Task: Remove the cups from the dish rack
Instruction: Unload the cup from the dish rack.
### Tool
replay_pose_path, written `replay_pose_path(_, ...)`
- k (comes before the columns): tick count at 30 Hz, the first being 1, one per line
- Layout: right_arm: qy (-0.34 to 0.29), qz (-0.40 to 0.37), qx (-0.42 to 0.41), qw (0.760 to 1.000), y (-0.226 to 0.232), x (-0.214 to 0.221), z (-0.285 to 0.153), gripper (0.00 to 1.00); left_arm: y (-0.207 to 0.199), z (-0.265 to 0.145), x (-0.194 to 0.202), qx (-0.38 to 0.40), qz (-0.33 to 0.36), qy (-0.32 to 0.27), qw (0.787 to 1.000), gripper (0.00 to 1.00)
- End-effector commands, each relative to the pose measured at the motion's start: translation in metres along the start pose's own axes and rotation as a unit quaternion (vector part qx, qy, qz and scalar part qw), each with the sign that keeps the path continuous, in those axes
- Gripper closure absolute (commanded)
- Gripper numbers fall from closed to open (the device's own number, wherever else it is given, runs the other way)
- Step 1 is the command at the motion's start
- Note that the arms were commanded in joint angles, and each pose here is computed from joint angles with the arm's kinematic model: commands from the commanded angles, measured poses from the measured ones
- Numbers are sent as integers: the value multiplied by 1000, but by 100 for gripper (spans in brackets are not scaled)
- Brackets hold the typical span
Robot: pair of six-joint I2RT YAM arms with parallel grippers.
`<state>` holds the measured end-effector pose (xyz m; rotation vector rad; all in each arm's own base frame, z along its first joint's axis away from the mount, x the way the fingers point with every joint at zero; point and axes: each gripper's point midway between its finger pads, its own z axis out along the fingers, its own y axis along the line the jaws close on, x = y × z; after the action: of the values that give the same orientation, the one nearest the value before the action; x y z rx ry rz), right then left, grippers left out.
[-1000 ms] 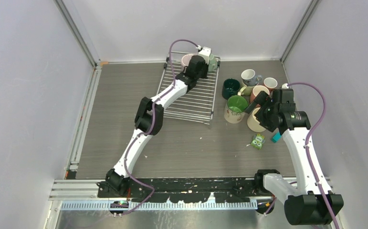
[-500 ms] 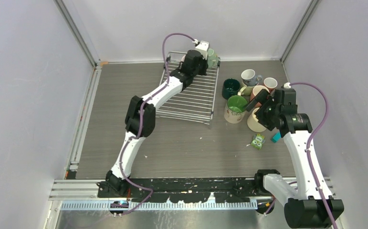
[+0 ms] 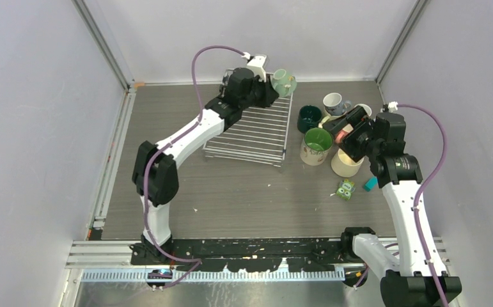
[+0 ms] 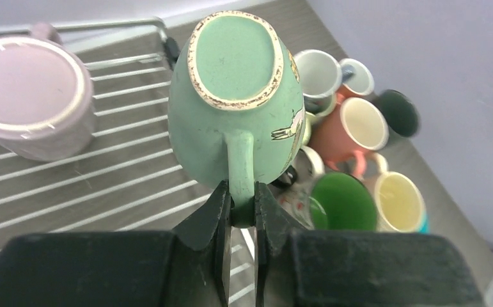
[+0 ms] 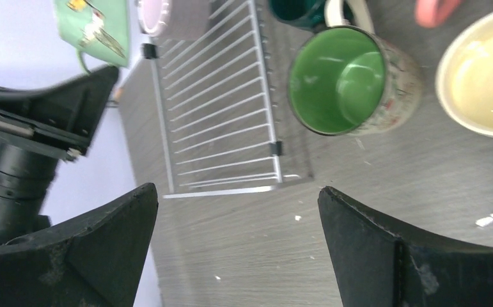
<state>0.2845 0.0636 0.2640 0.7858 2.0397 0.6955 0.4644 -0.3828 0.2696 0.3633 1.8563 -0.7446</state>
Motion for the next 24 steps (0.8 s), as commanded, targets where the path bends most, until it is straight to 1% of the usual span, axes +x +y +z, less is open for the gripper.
replay_pose_path(1, -15, 23, -121, 992, 60, -19, -6, 0, -54, -44, -43, 88, -46, -46, 994, 100)
replay_pose_path(6, 10, 46, -192, 980, 91, -13, -2, 0, -84, -67, -37, 136, -99, -23, 986, 100)
replay_pose_path(10, 23, 46, -212, 976, 107, -1, 4, 0, -100, -83, -32, 170, -145, -15, 975, 100)
replay_pose_path(13, 29, 44, -222, 974, 117, 7, 8, 4, -106, -95, -33, 186, -170, -20, 967, 100)
replay_pose_path(19, 28, 56, -221, 973, 116, 12, 19, 12, -116, -115, -40, 215, -207, -31, 954, 100)
replay_pose_path(24, 18, 71, -240, 968, 123, 11, 22, 20, -124, -121, -42, 242, -253, -33, 936, 100)
